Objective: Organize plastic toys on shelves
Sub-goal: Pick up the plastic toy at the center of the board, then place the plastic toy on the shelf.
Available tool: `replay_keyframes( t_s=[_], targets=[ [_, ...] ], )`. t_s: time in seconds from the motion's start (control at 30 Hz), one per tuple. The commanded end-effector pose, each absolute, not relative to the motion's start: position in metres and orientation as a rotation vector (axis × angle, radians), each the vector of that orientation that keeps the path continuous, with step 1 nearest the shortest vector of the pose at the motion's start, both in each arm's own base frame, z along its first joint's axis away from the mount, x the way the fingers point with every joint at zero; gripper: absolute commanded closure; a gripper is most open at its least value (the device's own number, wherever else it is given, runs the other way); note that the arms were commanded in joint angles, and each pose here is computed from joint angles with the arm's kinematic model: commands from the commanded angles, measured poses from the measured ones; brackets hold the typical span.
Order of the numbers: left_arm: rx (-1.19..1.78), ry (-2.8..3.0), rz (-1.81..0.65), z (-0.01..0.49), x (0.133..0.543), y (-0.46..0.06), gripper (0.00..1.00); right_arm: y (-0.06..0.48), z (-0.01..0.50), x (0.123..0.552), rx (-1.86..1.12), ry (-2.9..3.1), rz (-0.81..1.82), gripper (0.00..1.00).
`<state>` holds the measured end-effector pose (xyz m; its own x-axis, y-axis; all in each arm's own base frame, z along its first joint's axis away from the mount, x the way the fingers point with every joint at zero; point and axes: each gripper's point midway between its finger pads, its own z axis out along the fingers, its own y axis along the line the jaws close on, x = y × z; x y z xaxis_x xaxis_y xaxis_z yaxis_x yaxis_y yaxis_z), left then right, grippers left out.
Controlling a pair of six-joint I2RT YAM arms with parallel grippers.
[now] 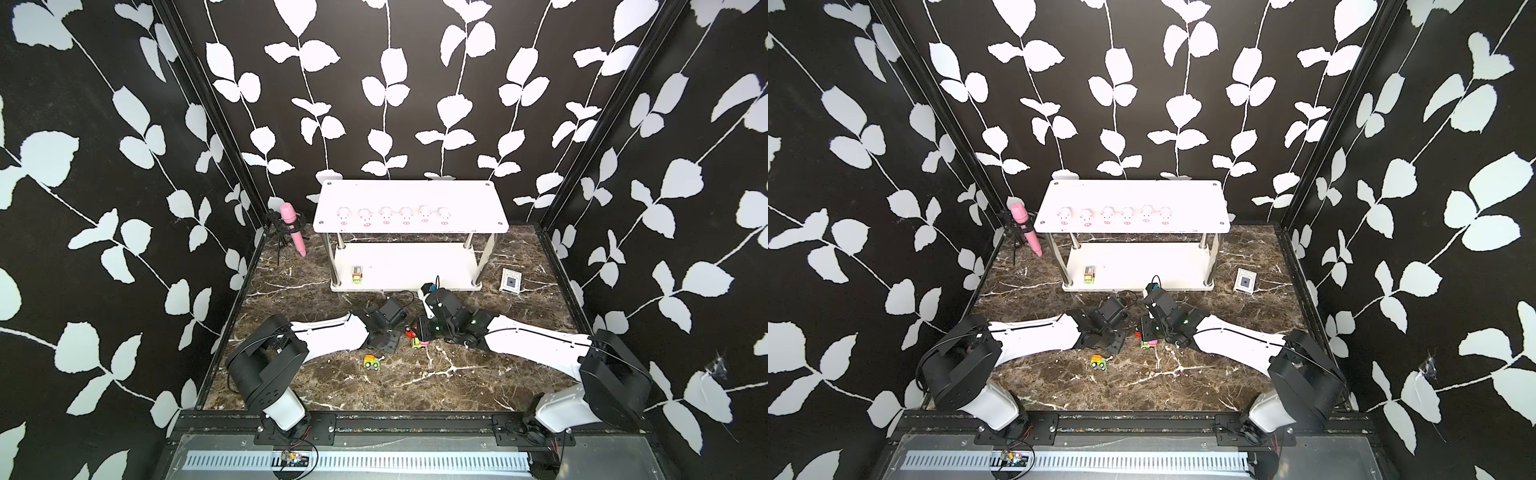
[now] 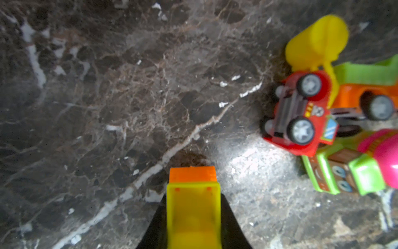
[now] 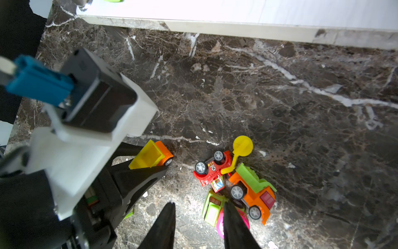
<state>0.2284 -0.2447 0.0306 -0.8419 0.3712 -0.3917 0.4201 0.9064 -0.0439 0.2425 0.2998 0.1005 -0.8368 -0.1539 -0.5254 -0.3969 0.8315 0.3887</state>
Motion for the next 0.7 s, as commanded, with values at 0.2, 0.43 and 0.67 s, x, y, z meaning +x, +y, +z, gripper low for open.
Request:
replay_keyframes(
  t_s=[0.2, 0.43, 0.67],
  targets=[
    [0.481, 2.522, -0.121, 0.102, 0.264, -0.237, 0.79, 0.288, 0.12, 0.244, -0.383, 2.397, 0.714, 0.61],
    [0.384, 2.49, -0.115, 0.124, 0.31, -0.231, 0.82, 0.274, 0.127, 0.241, -0.365, 2.345, 0.691, 0.64],
    [0.304, 2.471, 0.035, 0.128, 0.353, -0.222, 0.81, 0.268, 0.128, 0.238, -0.371, 2.338, 0.678, 0.64]
  ],
)
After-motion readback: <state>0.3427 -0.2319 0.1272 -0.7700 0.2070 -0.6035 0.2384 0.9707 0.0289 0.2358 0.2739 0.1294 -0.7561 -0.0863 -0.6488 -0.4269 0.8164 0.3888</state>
